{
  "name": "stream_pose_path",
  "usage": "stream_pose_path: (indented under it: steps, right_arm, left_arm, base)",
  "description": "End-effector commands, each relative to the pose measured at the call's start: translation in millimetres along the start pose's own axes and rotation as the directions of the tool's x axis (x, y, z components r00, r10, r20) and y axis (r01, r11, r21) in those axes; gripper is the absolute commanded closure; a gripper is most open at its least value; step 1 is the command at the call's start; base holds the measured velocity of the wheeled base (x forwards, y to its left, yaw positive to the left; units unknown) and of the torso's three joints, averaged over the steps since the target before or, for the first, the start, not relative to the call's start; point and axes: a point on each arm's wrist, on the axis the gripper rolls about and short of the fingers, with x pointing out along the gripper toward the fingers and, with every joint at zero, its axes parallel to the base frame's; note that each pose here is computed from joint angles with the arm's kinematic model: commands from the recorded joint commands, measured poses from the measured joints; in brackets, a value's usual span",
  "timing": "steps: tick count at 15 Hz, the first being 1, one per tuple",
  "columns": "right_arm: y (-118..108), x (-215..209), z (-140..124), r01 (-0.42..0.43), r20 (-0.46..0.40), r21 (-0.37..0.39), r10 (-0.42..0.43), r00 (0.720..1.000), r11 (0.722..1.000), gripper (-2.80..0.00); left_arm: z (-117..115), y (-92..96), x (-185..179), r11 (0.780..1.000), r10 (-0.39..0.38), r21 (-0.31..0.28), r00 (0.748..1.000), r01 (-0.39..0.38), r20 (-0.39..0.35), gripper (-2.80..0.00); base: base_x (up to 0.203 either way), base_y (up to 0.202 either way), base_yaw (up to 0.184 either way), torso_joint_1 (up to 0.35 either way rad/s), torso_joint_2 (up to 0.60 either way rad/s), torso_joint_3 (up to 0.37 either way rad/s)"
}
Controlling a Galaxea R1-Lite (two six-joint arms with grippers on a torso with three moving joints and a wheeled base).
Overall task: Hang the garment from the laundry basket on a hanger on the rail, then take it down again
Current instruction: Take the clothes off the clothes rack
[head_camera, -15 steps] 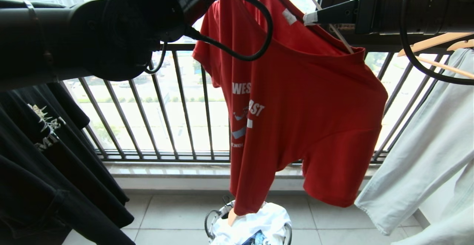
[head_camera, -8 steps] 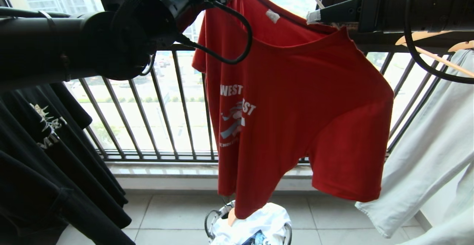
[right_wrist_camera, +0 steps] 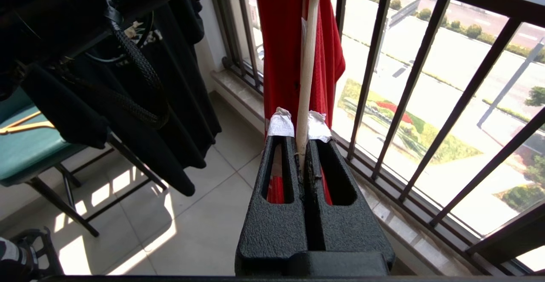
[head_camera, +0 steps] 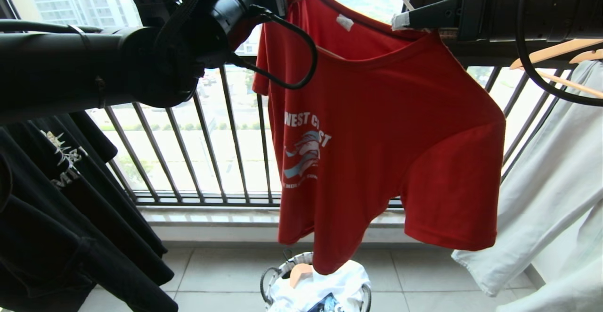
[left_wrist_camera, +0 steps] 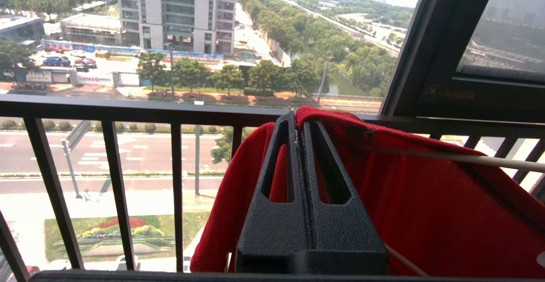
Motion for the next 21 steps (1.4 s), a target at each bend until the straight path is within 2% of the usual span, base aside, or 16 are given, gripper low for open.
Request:
stream_pose_path:
  steps: [1, 2, 3, 6, 8, 10, 12, 14, 15, 18, 19, 21]
  right_arm:
    - [1, -1, 1, -0.003, 0.002, -0.003, 0.003, 1.000, 1.000, 0.00]
    - [1, -1, 1, -0.003, 0.002, -0.003, 0.003, 1.000, 1.000, 0.00]
    - [1, -1, 1, -0.003, 0.002, -0.001, 0.003, 1.000, 1.000, 0.00]
    - [0, 0, 0, -0.001, 0.000, -0.002, 0.001, 1.000, 1.000, 0.00]
    - [-1, 1, 0, -0.001, -0.001, 0.000, 0.001, 1.000, 1.000, 0.00]
    - [-1, 1, -1, -0.001, -0.001, -0.001, 0.001, 1.000, 1.000, 0.00]
    - [-1, 1, 0, -0.001, -0.001, -0.004, 0.001, 1.000, 1.000, 0.00]
    - [-2, 0, 0, 0.002, -0.001, -0.004, -0.002, 1.000, 1.000, 0.00]
    - [-2, 0, 0, 0.003, -0.001, -0.004, -0.003, 1.000, 1.000, 0.00]
    - [-2, 0, 0, 0.003, -0.001, -0.004, -0.003, 1.000, 1.000, 0.00]
    - [-2, 0, 0, 0.003, -0.001, -0.004, -0.003, 1.000, 1.000, 0.00]
    - [-1, -1, 0, 0.003, 0.001, -0.005, -0.003, 1.000, 1.000, 0.00]
  left_arm:
    - [0, -1.6, -1, 1.000, -0.002, -0.002, 1.000, 0.002, 0.001, 0.00]
    - [0, -2.0, -1, 1.000, -0.003, -0.002, 1.000, 0.003, 0.000, 0.00]
    - [0, -2.2, -1, 1.000, -0.005, -0.003, 1.000, 0.005, -0.001, -2.80]
    - [0, -2.1, -8, 1.000, -0.011, 0.005, 1.000, 0.011, -0.021, -2.80]
    - [0, -2.0, -19, 1.000, -0.022, 0.017, 0.998, 0.023, -0.064, -2.80]
    - [0, 3.0, -35, 0.998, -0.027, 0.056, 0.985, 0.037, -0.168, -2.80]
    - [-1, 6.9, -47, 0.991, -0.097, 0.063, 0.965, 0.115, -0.244, -2.80]
    - [8, 9.2, -55, 0.986, -0.148, 0.041, 0.961, 0.162, -0.234, -2.80]
    - [14, 10.5, -58, 0.986, -0.152, 0.035, 0.962, 0.164, -0.226, -2.80]
    - [10, 17.8, -73, 0.986, -0.144, 0.047, 0.954, 0.162, -0.262, -2.80]
    - [9, 22.8, -81, 0.986, -0.137, 0.053, 0.951, 0.158, -0.277, 0.00]
    - [5, 32.7, -96, 0.987, -0.126, 0.059, 0.941, 0.151, -0.314, 0.00]
  base:
    - [0.000, 0.000, 0.000, 0.000, 0.00, 0.000]
    - [0.000, 0.000, 0.000, 0.000, 0.00, 0.000]
    - [0.000, 0.000, 0.000, 0.000, 0.00, 0.000]
    - [0.000, 0.000, 0.000, 0.000, 0.00, 0.000]
    - [0.000, 0.000, 0.000, 0.000, 0.00, 0.000]
    - [0.000, 0.000, 0.000, 0.000, 0.00, 0.000]
    - [0.000, 0.000, 0.000, 0.000, 0.00, 0.000]
    - [0.000, 0.000, 0.000, 0.000, 0.00, 0.000]
    - [0.000, 0.000, 0.000, 0.000, 0.00, 0.000]
    - [0.000, 0.000, 0.000, 0.000, 0.00, 0.000]
    - [0.000, 0.000, 0.000, 0.000, 0.00, 0.000]
    - [0.000, 0.000, 0.000, 0.000, 0.00, 0.000]
